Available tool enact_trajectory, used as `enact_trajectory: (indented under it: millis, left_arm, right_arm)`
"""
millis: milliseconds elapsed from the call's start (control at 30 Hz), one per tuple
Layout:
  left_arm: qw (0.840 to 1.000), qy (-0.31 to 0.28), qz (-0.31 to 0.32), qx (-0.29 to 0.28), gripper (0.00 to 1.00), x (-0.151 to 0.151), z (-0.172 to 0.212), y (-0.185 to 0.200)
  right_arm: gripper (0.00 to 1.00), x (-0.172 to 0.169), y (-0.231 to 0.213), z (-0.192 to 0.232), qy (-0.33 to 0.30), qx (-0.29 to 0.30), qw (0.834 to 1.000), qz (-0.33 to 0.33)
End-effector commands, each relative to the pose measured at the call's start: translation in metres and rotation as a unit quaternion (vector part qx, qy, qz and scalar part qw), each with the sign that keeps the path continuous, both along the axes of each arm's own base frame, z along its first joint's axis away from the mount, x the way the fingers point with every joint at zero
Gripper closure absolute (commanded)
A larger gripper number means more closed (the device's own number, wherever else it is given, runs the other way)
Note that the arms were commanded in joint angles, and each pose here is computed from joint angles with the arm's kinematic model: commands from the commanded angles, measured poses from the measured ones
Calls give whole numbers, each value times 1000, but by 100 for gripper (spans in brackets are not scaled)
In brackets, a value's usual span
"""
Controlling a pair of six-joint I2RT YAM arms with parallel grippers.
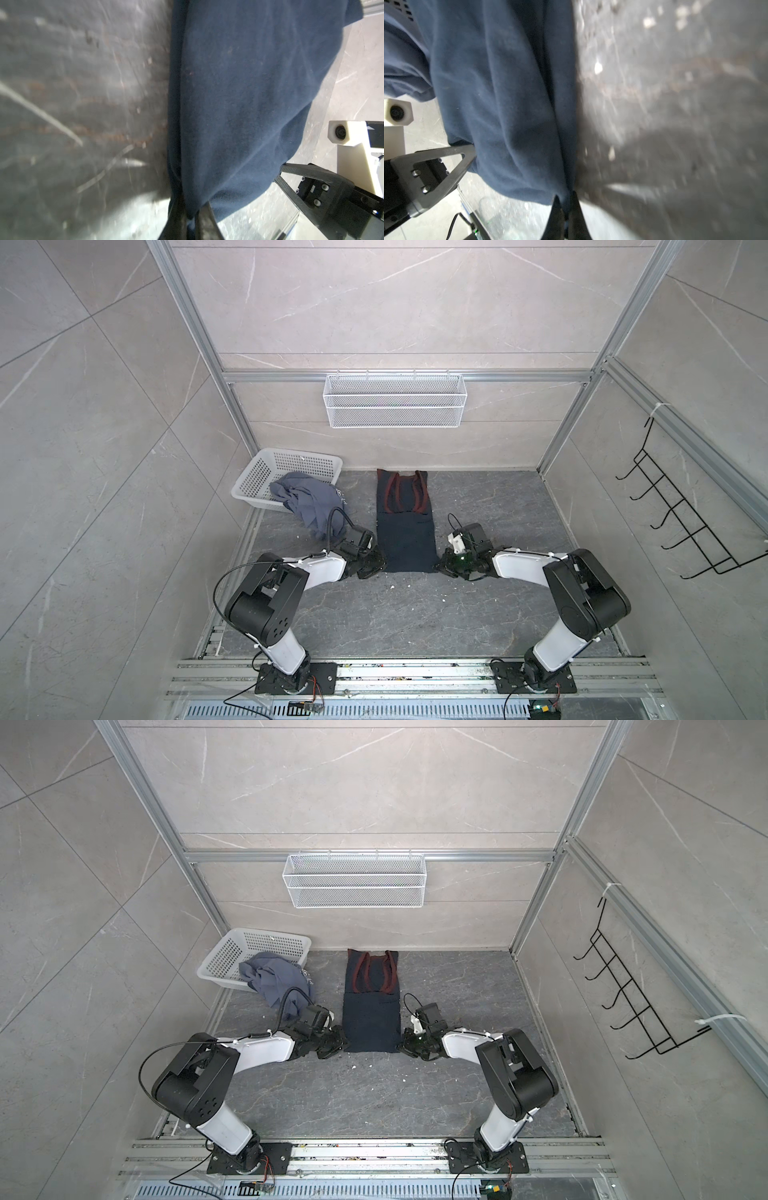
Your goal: Fold and stack the tank tops
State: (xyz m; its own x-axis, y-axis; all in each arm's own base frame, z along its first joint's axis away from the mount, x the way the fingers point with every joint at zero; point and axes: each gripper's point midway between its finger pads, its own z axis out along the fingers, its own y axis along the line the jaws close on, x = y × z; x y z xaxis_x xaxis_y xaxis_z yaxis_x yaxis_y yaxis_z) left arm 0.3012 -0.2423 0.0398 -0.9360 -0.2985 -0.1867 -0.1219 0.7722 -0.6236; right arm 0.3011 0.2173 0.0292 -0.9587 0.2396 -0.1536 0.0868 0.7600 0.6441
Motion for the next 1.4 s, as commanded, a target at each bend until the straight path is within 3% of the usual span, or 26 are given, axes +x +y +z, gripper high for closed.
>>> enact_trajectory:
  millis: [0, 300, 533, 833, 1133, 1367]
  left_arm:
    - [1000, -3, 1, 22, 100, -16, 12, 7]
    - [999, -22, 17, 44, 100, -64, 65, 2]
    - [998, -63, 28, -2, 100, -54, 132, -9]
    - [995, -84, 53, -16, 98, 12, 170, -13]
    - [993, -71, 77, -57, 96, 103, 166, -11]
    - [992, -68, 80, -64, 97, 155, 159, -14]
  right_arm:
    - [100, -23, -10, 4, 15, -14, 1000, -9]
    - [100, -71, -13, 53, -18, -34, 999, -4]
    - [100, -58, -12, 120, -78, -14, 997, -17]
    - [100, -2, 2, 176, -125, -24, 991, -32]
    - [100, 79, 5, 172, -116, -18, 992, -48]
    - [100, 137, 7, 160, -123, -14, 990, -60]
